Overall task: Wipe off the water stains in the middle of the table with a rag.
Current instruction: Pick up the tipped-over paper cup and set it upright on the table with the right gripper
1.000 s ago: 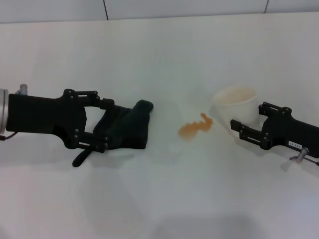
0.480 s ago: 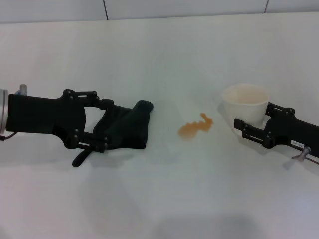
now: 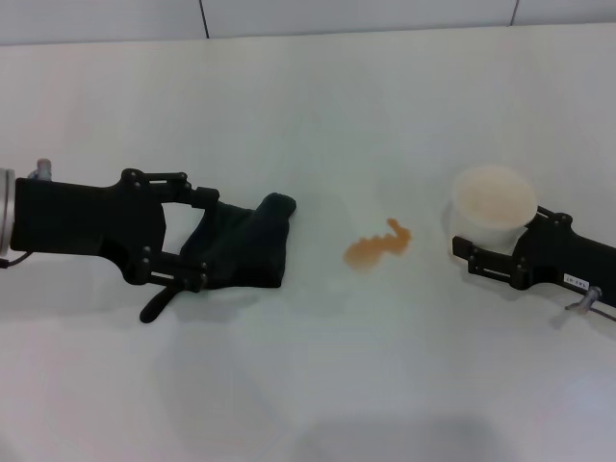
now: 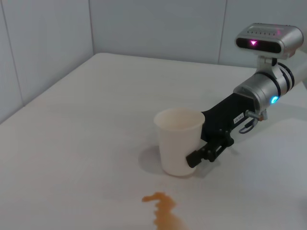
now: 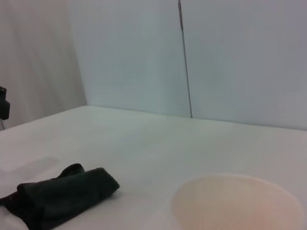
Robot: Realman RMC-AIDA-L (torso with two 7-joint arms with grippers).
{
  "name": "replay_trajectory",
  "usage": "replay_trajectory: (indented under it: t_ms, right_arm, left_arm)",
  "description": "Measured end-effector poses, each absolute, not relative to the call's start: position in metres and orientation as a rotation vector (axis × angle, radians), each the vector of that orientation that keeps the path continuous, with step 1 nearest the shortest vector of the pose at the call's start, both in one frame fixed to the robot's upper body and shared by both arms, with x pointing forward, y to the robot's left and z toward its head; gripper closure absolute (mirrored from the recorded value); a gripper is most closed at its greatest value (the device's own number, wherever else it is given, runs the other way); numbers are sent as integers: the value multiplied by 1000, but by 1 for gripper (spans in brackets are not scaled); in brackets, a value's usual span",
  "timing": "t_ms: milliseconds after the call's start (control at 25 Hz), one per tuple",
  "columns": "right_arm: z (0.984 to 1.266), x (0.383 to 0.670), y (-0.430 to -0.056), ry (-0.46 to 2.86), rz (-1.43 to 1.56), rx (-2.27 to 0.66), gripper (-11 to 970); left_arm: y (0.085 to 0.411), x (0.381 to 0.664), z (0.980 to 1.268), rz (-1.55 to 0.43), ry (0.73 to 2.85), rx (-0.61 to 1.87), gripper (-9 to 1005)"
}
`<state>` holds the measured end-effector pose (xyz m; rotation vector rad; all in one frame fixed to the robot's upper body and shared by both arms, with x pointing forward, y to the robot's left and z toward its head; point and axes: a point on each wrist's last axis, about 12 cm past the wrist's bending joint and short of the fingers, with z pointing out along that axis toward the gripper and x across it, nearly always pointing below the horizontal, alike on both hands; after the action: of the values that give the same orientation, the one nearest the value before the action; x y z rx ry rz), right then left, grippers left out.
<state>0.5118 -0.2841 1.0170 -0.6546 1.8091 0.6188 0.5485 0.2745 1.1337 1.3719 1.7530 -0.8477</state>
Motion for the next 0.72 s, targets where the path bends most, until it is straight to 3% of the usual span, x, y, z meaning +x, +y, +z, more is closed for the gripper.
replay_trajectory:
  t_ms: [120, 720]
  right_arm:
    - [1016, 511, -284, 1815, 621, -658, 117]
    - [1013, 491, -302, 1846, 600, -595, 112]
  left_arm:
    - [274, 549, 1134, -849, 1751, 1372, 129]
    - [277, 546, 1133, -855, 1755, 1359, 129]
